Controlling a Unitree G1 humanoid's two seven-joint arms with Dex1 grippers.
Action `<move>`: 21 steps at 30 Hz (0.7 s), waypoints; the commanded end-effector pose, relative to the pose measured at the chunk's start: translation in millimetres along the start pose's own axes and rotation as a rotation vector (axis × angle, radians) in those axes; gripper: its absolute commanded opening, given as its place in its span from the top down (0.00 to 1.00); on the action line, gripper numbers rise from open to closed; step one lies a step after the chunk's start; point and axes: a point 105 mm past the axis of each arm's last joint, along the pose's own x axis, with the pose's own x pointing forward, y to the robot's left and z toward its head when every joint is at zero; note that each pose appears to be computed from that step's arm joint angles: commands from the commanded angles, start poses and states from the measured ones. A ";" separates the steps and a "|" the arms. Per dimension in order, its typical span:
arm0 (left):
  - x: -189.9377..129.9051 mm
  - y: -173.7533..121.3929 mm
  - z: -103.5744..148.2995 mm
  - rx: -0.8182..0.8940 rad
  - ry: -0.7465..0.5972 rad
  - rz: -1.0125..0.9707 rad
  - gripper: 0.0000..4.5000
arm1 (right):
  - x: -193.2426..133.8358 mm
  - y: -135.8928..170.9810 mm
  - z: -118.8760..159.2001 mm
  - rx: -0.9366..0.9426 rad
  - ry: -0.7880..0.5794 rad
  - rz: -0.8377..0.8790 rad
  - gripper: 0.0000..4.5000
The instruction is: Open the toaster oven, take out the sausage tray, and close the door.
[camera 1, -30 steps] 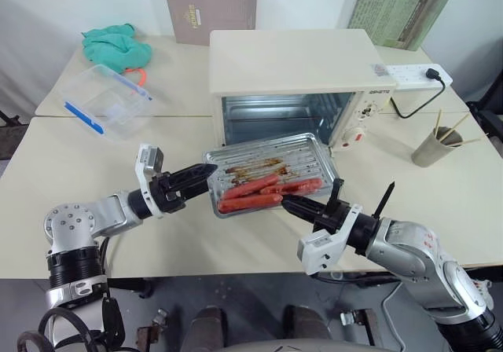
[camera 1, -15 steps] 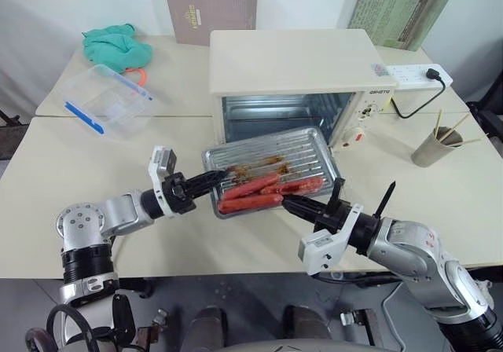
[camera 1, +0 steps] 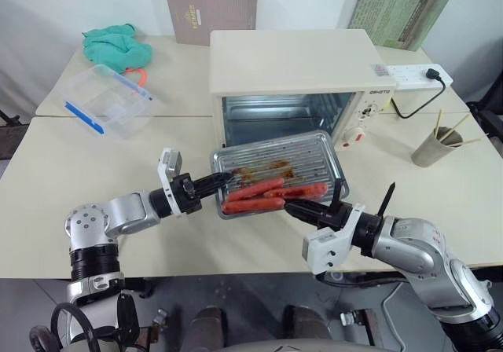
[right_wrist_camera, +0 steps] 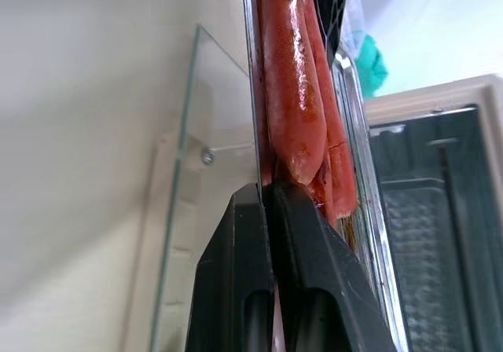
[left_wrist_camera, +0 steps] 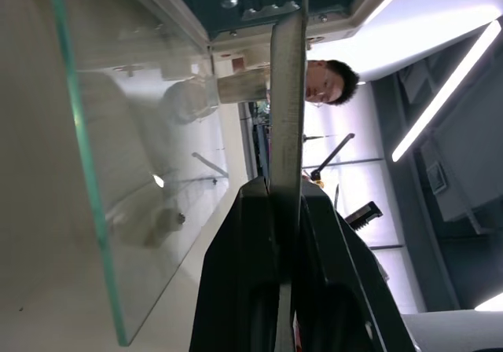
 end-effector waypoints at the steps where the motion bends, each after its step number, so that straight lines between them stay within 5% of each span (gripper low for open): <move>1: -2.3 -5.4 -4.1 0.015 -0.004 0.002 1.00 | -2.4 -14.7 15.7 0.040 -0.106 -0.076 1.00; 11: -2.2 -14.2 -3.1 0.001 -0.061 0.039 1.00 | -0.6 -7.0 4.0 0.053 -0.098 -0.021 1.00; 18: 0.2 -15.4 -3.8 0.001 -0.087 0.046 1.00 | -0.3 -9.1 0.5 0.018 -0.086 -0.020 0.58; 21: 0.6 -16.8 -3.3 0.004 -0.094 0.039 1.00 | -1.5 -5.7 -1.0 -0.005 -0.077 0.004 0.58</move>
